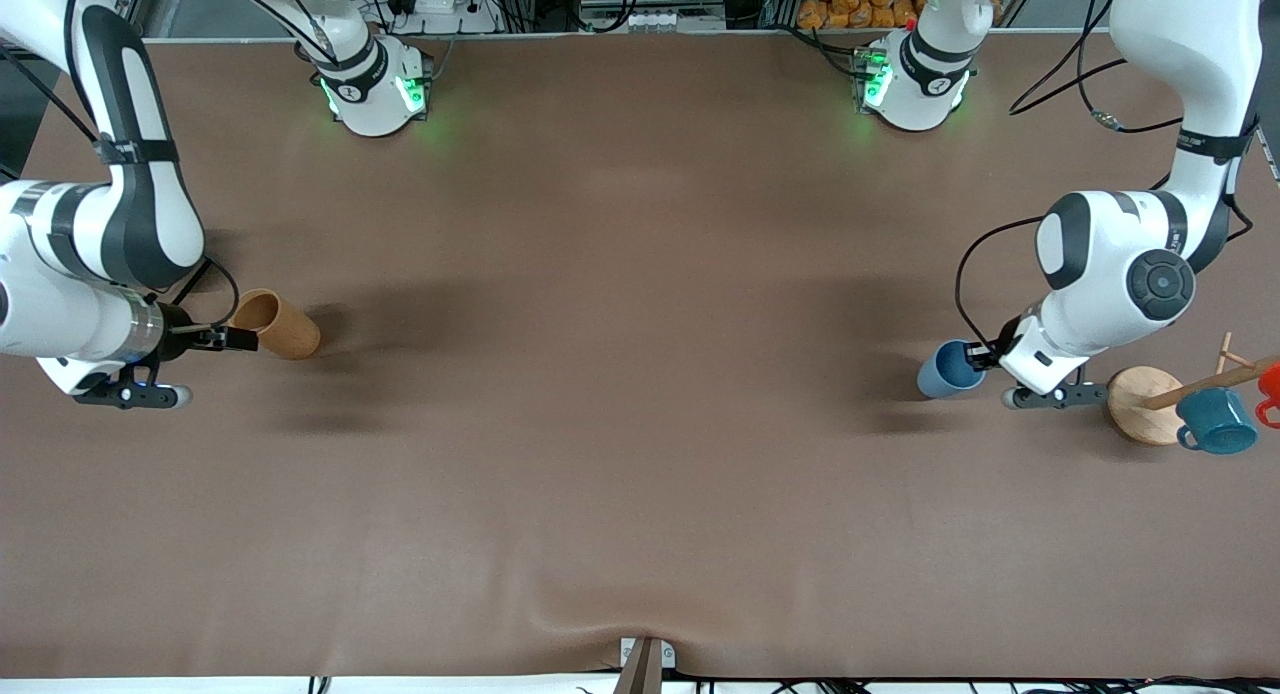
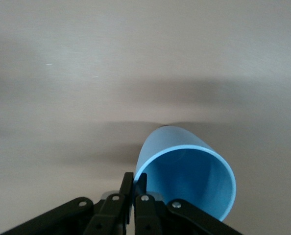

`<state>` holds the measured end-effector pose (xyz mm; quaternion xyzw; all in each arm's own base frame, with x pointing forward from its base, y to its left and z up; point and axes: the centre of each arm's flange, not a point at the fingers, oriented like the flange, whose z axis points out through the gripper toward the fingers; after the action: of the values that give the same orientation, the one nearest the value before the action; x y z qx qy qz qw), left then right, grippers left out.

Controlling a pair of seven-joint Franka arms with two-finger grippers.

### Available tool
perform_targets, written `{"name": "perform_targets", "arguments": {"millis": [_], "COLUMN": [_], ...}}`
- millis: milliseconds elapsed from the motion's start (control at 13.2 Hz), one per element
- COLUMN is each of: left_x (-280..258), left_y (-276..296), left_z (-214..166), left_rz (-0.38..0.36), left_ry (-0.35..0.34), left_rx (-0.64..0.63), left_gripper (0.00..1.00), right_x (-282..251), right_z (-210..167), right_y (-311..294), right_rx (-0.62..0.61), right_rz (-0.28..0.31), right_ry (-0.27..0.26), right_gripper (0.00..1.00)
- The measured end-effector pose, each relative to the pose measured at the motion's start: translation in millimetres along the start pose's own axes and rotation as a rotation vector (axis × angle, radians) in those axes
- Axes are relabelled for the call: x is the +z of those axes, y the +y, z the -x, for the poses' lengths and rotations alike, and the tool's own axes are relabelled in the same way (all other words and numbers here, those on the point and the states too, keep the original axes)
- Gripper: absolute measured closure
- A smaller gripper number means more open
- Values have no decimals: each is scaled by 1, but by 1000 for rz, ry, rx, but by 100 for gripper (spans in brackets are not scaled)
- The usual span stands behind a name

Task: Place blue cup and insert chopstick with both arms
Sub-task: 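Lift the blue cup with the left gripper and carry it toward the table middle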

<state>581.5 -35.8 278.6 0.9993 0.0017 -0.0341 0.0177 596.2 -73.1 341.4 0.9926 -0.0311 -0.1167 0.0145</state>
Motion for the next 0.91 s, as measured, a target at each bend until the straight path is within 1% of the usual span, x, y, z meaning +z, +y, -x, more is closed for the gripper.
{"name": "perform_targets", "arguments": {"millis": [152, 228, 304, 380, 456, 608, 684, 911], "left_x": [-21, -34, -45, -53, -57, -55, -49, -25], "left_y": [57, 92, 127, 160, 192, 251, 278, 352], "left_z": [5, 10, 17, 25, 35, 62, 77, 125], "left_rz": [16, 26, 35, 44, 50, 48, 44, 31], "left_ry": [-1, 5, 8, 8, 4, -9, -21, -59], "left_rx": [68, 82, 90, 101, 109, 83, 58, -2], "left_gripper": [95, 95, 95, 95, 95, 95, 95, 95], "right_x": [3, 4, 5, 6, 7, 10, 10, 7], "right_z": [-1, 0, 1, 3, 5, 9, 10, 9], "right_y": [0, 0, -1, -1, -1, -1, -1, -1], "right_rx": [0, -1, -1, 0, 0, 0, 1, 4], "right_rz": [0, 0, -1, -2, -3, -5, -7, -9], "right_ry": [-6, -11, -23, -41, -61, -94, -102, -98], "right_gripper": [0, 0, 5, 14, 27, 49, 62, 98]}}
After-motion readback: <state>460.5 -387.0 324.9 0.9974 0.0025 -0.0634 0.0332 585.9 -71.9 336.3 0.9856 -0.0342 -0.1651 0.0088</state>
